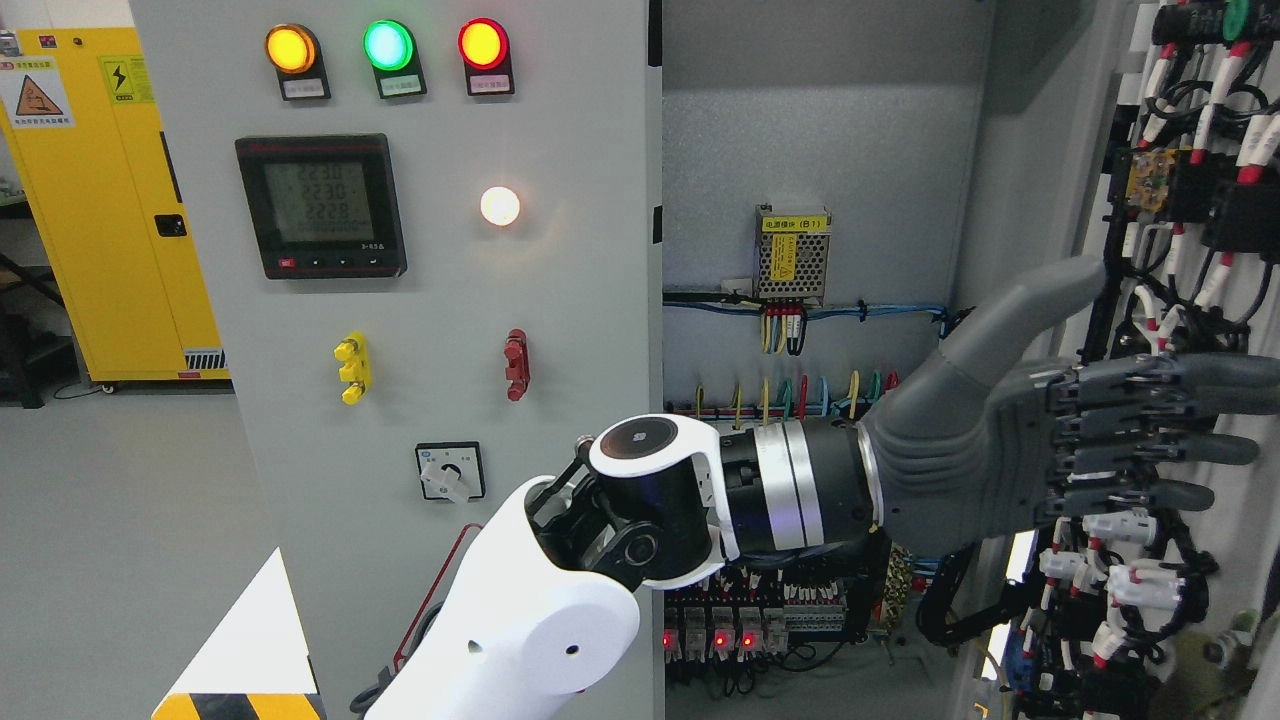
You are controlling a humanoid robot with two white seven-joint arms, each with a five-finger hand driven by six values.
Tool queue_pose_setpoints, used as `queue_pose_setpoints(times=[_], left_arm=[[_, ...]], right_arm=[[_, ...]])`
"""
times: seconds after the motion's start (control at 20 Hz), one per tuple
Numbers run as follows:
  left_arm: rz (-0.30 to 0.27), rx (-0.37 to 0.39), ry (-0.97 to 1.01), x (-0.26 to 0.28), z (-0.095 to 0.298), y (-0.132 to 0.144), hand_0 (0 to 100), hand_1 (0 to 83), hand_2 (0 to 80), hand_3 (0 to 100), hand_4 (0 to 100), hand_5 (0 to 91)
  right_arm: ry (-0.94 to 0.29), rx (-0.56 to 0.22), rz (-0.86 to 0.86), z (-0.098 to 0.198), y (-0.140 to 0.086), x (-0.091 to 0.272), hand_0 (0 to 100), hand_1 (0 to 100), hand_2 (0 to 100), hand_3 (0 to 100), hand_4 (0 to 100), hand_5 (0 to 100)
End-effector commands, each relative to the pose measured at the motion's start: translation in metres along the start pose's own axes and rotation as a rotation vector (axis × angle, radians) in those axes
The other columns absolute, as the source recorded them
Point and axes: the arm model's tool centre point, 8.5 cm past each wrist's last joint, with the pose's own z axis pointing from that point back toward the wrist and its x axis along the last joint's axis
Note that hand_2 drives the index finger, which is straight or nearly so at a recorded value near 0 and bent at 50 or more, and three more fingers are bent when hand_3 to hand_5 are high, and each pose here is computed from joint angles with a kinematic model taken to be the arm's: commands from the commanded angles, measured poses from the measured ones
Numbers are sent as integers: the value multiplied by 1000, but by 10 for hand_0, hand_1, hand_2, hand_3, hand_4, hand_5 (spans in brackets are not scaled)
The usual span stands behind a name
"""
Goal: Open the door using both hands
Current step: 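Push the button-panel door outward with the left hand's back, then sweep the left forearm to swing the button-panel door fully open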
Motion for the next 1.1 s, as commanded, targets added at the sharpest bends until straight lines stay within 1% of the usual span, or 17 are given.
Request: queue_pose_setpoints(times=[0.0, 0.2, 0.35, 0.55, 0.7, 0.85, 1.05], left_arm=[[-5, -43, 23, -13, -33, -19, 0, 0, 0, 0, 0, 0], [-26, 16, 32, -4, -38, -13, 0, 0, 0, 0, 0, 0], [-46, 10, 40, -1, -46, -13, 0, 0, 0, 0, 0, 0], [-43, -31, 43, -4, -58, -20, 0, 0, 0, 0, 0, 0], [-56, -43, 49, -8, -63, -24, 0, 0, 0, 0, 0, 0], [-58, -10, 58, -13, -66, -23, 0, 0, 0, 0, 0, 0], [-61, 5, 66, -18, -68, -24, 0, 0, 0, 0, 0, 0]], right_arm=[[1, -4, 9, 0, -2, 0, 216, 0, 0, 0, 0, 0], [-1, -5, 8, 0, -2, 1, 216, 0, 0, 0, 0, 0], [-1, -4, 6, 0, -1, 1, 216, 0, 0, 0, 0, 0], [1, -4, 8, 0, -2, 0, 215, 0, 0, 0, 0, 0], [0, -4, 8, 0, -1, 1, 215, 0, 0, 0, 0, 0], [1, -4, 8, 0, -2, 0, 215, 0, 0, 0, 0, 0], [0, -2, 8, 0, 0, 1, 216, 0, 0, 0, 0, 0]])
